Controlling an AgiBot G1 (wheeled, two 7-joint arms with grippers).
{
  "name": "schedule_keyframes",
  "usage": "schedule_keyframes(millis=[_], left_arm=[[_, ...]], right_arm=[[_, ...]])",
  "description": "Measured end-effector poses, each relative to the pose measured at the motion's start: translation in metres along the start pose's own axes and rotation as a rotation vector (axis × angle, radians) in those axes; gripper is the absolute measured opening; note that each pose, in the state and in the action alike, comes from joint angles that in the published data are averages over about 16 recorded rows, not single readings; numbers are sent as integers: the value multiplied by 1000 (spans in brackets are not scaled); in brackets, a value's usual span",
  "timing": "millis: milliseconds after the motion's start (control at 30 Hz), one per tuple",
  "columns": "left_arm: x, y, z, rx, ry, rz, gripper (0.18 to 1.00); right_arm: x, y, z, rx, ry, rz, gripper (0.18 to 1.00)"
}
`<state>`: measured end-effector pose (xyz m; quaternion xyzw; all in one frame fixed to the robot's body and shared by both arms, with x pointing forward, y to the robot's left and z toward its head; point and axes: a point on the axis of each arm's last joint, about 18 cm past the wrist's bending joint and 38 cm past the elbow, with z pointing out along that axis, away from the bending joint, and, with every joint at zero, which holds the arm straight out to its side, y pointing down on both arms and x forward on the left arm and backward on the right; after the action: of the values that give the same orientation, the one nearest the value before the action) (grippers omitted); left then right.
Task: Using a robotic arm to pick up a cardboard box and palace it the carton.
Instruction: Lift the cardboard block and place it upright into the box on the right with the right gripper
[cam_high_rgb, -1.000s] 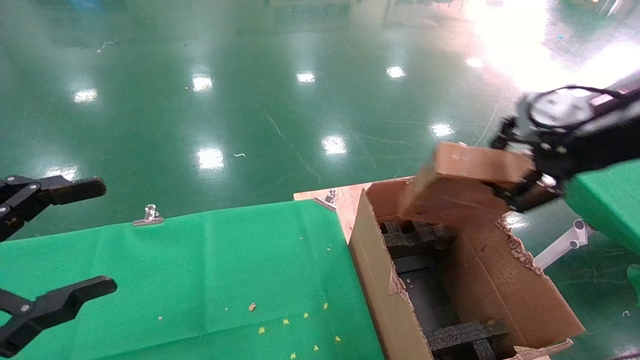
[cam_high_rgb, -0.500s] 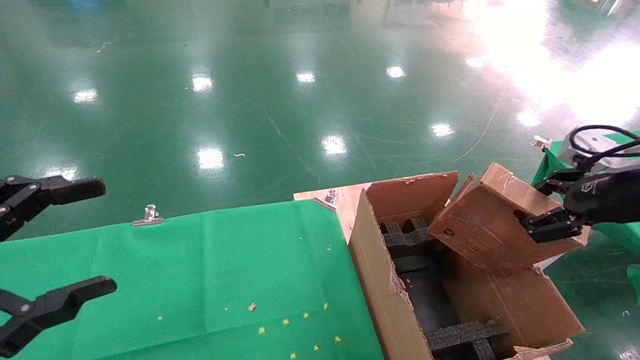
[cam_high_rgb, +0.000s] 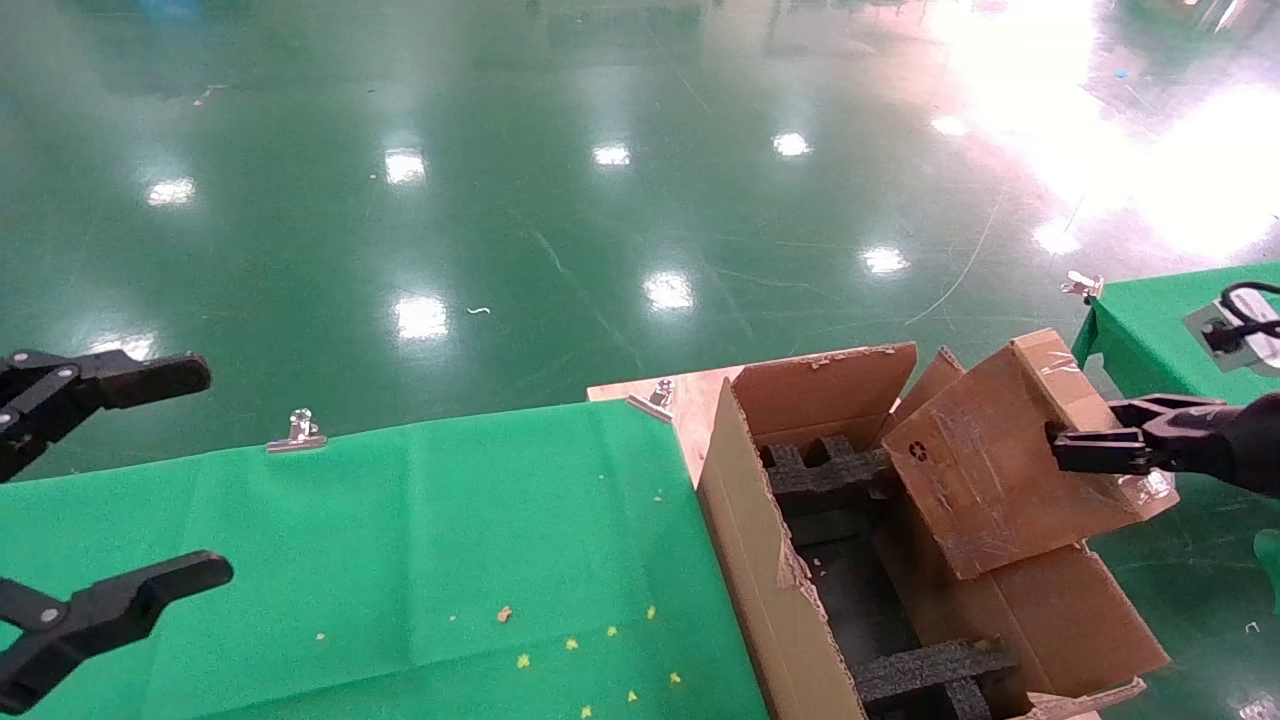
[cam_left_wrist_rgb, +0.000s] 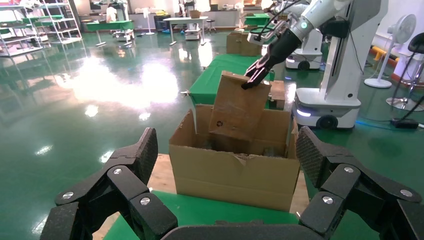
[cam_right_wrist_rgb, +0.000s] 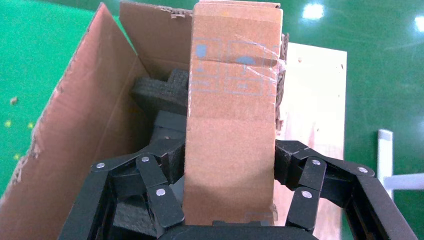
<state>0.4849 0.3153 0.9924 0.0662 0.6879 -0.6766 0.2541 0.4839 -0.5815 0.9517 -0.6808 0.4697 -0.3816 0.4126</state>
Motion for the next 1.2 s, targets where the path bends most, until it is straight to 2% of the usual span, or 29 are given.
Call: schedule_keyframes(millis=[233, 667, 1200], left_arm=[[0, 0, 0, 0, 0, 0, 1000], [0, 0, 0, 0, 0, 0, 1000], [0, 0, 0, 0, -1, 0, 1000]], right_arm=[[1, 14, 1, 30, 33, 80, 302], [1, 15, 4, 28, 35, 87, 300], [2, 25, 43, -60, 144, 168, 299]])
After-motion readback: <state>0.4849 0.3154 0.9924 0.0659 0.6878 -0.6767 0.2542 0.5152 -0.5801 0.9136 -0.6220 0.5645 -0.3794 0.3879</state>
